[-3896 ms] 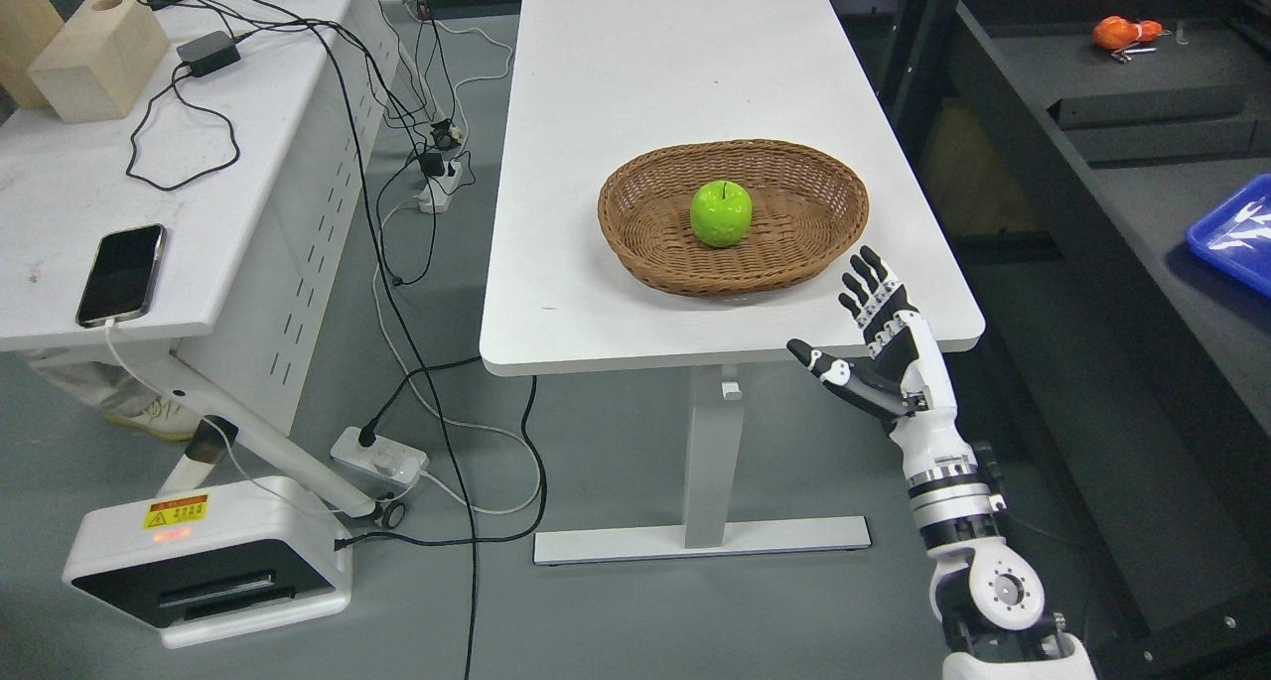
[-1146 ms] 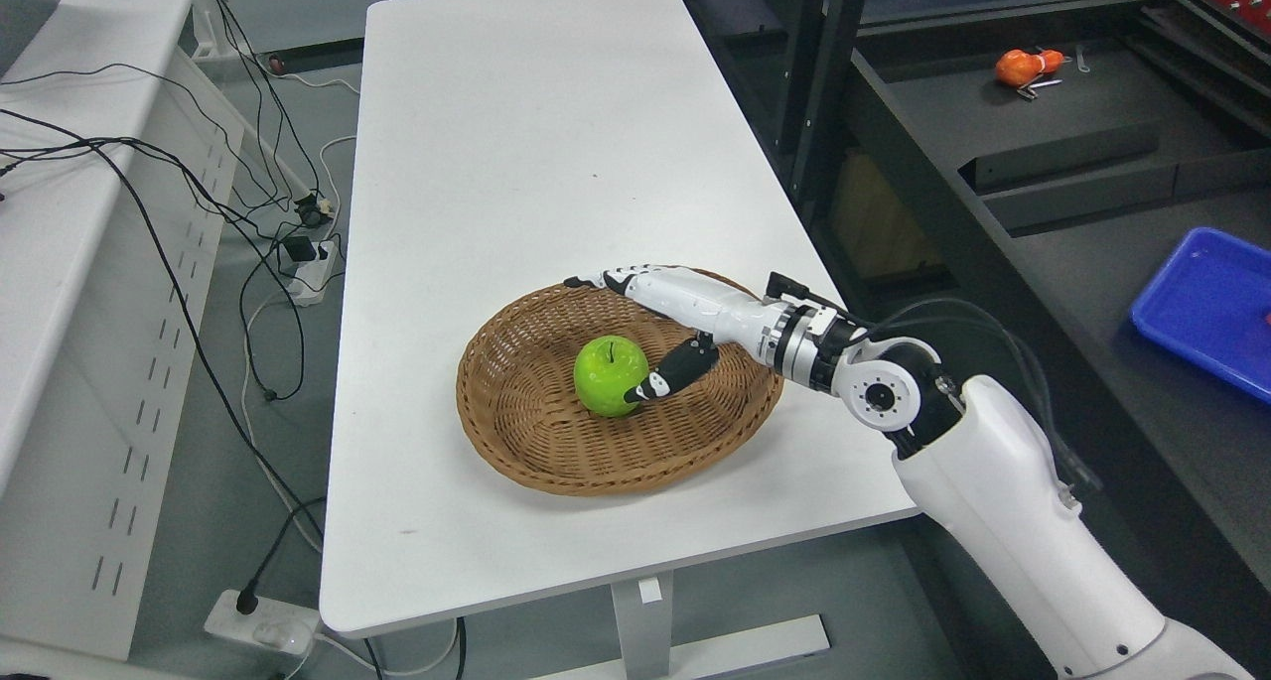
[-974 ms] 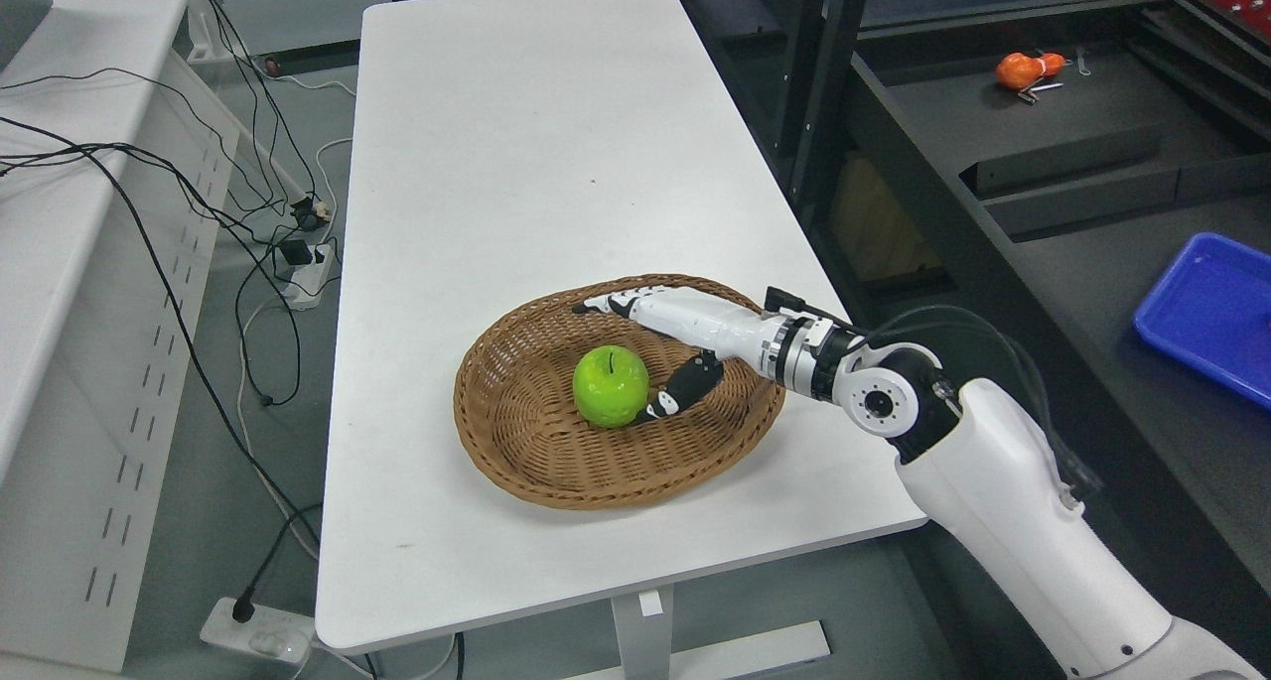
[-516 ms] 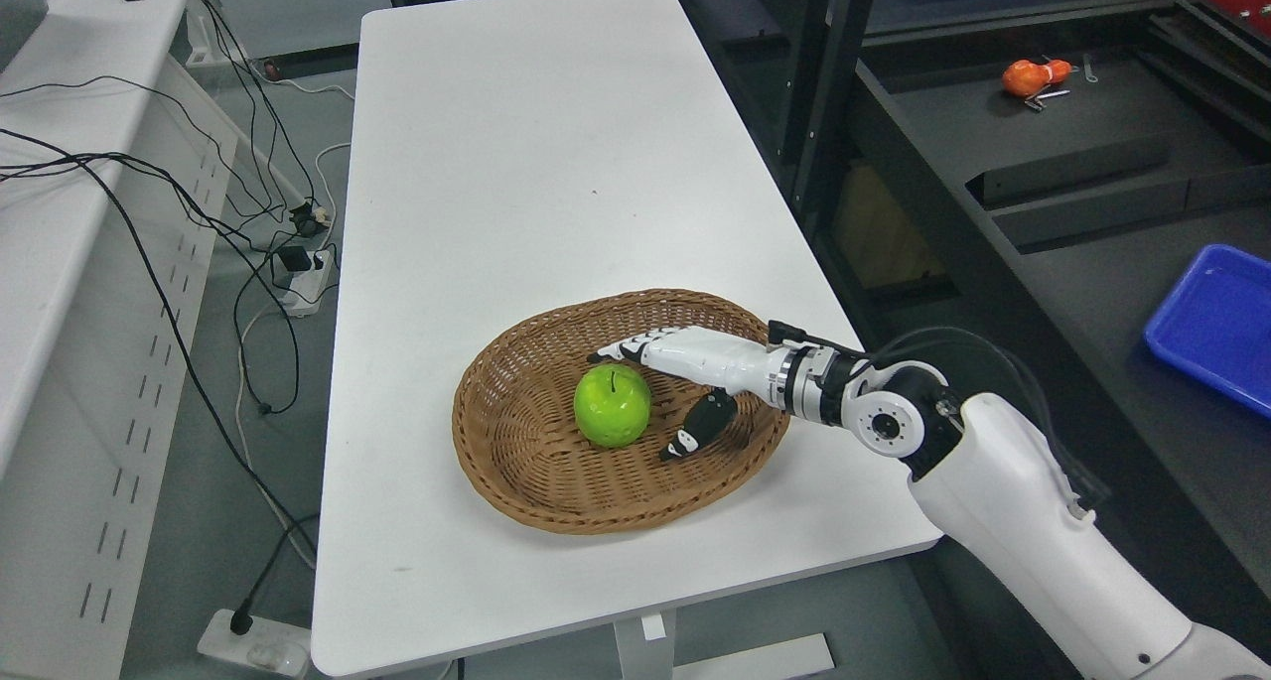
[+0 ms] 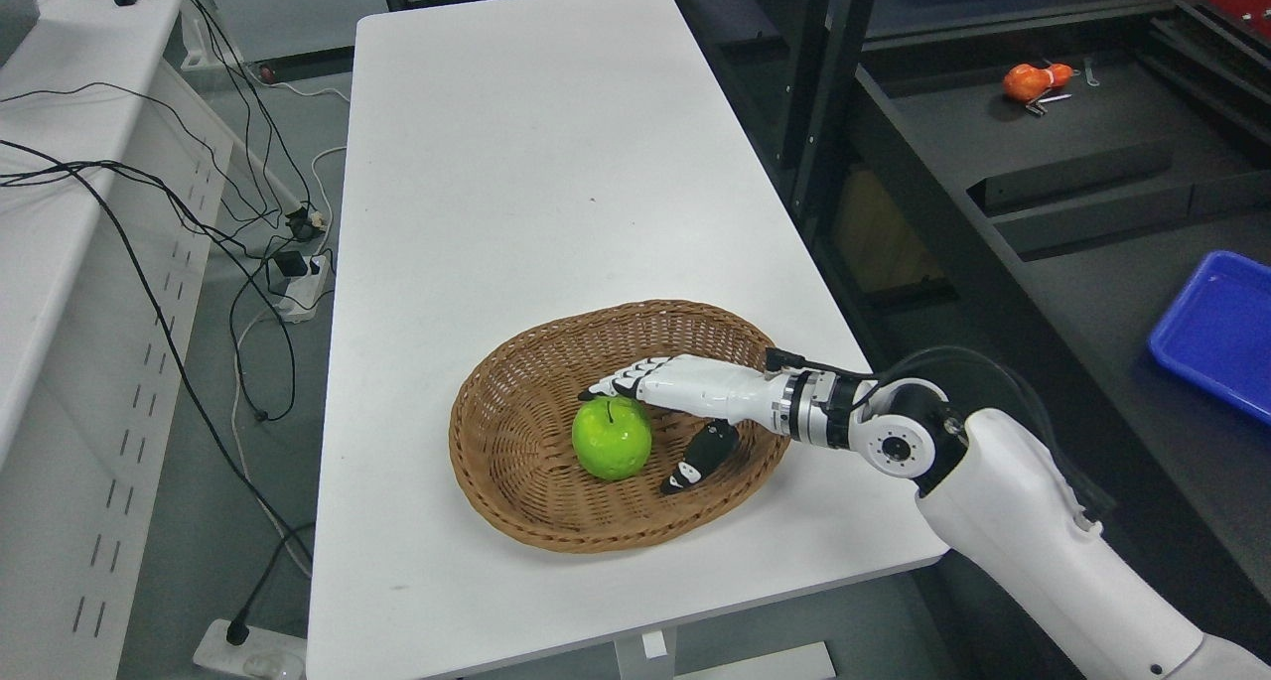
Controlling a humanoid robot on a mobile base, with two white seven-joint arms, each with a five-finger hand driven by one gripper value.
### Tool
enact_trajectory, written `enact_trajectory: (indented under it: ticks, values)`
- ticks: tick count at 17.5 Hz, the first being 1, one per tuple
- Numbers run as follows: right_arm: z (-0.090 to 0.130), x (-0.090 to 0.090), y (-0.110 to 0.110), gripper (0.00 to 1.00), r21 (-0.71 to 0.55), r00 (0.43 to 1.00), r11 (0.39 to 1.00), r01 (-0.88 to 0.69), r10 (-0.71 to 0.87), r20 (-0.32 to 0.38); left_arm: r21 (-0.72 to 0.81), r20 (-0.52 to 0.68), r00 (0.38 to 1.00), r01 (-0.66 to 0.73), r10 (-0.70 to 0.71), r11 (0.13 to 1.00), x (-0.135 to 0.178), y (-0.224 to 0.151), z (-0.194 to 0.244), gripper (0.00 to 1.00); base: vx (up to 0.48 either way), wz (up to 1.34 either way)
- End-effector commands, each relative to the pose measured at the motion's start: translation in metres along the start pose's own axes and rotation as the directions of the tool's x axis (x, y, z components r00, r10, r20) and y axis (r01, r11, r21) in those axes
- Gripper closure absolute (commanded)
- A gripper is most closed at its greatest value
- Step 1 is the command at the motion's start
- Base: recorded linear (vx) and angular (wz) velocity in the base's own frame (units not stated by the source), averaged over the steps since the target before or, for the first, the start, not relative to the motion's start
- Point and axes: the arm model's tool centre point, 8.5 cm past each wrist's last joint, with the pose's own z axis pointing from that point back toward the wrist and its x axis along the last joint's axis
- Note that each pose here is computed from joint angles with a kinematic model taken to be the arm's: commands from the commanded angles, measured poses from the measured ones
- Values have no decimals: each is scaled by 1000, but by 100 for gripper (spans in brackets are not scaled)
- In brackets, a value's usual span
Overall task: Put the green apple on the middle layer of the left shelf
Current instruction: 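Reach the right hand into the basket beside the green apple, then close the right hand fingers around the green apple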
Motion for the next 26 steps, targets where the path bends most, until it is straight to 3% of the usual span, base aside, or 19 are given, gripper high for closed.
enact_trajectory:
  ticks: [1, 8, 16, 22, 24, 26]
  values:
    - [4, 2, 1, 0, -17, 999, 1000, -21, 22, 44, 18, -1, 1000, 1, -1, 1000, 0, 11, 2, 0, 0, 0]
    - [3, 6, 3, 0, -20, 996, 999, -45, 46, 78, 18, -2, 1000, 1, -1, 1000, -1, 11, 2, 0, 0, 0]
    - [0, 3, 4, 13, -12, 997, 998, -62, 62, 34, 18, -2, 1000, 1, -1, 1000, -1, 11, 2, 0, 0, 0]
    - [6, 2, 2, 59, -21, 997, 997, -68, 69, 40, 18, -2, 1000, 1, -1, 1000, -1, 11, 2, 0, 0, 0]
    - [18, -6, -19, 81, -91, 997, 993, -77, 78, 13, 18, -2, 1000, 1, -1, 1000, -1, 11, 2, 0, 0, 0]
    - [47, -22, -46, 98, -168, 994, 980, -106, 99, -54, 18, -1, 1000, 1, -1, 1000, 0, 11, 2, 0, 0, 0]
